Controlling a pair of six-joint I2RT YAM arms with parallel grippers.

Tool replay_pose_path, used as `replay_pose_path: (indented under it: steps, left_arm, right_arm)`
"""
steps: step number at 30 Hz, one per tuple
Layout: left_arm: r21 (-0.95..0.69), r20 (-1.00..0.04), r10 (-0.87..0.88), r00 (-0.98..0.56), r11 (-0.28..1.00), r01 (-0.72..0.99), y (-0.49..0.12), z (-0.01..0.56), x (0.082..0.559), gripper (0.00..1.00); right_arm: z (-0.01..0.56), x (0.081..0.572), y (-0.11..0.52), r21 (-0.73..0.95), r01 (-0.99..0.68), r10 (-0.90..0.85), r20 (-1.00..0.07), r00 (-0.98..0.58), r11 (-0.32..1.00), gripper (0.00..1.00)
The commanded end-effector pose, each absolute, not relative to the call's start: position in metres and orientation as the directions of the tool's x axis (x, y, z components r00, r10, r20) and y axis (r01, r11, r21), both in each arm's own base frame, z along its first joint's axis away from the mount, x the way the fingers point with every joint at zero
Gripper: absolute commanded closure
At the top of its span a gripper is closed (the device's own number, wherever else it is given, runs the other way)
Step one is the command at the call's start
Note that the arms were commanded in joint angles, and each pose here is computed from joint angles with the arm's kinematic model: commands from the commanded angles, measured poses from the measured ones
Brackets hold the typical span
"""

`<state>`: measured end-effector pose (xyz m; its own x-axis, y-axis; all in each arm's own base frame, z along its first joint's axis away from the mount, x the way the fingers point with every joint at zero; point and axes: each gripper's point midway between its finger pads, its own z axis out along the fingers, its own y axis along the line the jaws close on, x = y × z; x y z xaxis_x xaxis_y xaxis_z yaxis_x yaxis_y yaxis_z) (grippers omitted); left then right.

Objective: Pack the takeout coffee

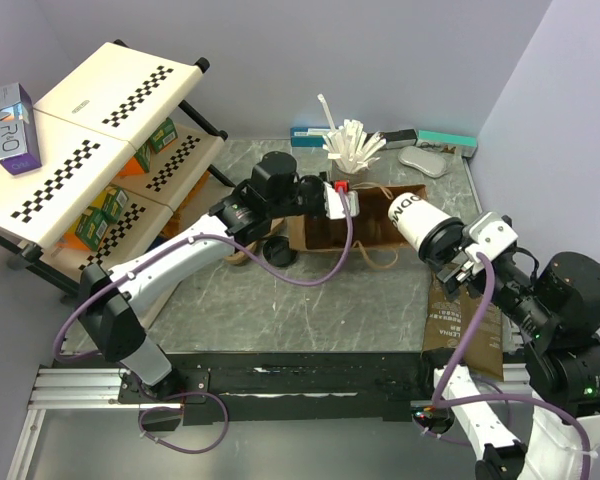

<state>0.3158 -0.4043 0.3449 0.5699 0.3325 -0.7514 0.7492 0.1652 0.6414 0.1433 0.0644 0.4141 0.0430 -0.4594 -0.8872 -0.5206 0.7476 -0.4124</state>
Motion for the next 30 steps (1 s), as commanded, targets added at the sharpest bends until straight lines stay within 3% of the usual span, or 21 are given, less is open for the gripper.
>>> replay_pose_path:
  steps: [1, 12, 19, 30]
  left_arm:
    - [0.783, -0.622, 0.259, 0.739, 0.199, 0.590, -0.409, 0.386, 0.316, 0.99]
    - [0.754, -0.656, 0.244, 0.714, 0.164, 0.637, -0.419, 0.332, 0.286, 0.99]
    - [0.629, -0.776, 0.225, 0.588, 0.217, 0.747, -0.430, 0.355, 0.286, 0.99]
    - [0.556, -0.827, 0.231, 0.513, 0.200, 0.806, -0.437, 0.346, 0.282, 0.99]
  right_arm:
    - [0.417, 0.141, 0.059, -0.392, -0.493, -0.444, -0.896, 0.013, 0.777, 1.00]
    - [0.378, 0.130, 0.054, -0.522, -0.592, -0.638, -0.770, 0.018, 0.614, 1.00]
    - [0.370, 0.126, 0.046, -0.631, -0.586, -0.735, -0.672, 0.085, 0.509, 1.00]
    - [0.368, 0.137, 0.049, -0.679, -0.610, -0.782, -0.605, 0.148, 0.409, 1.00]
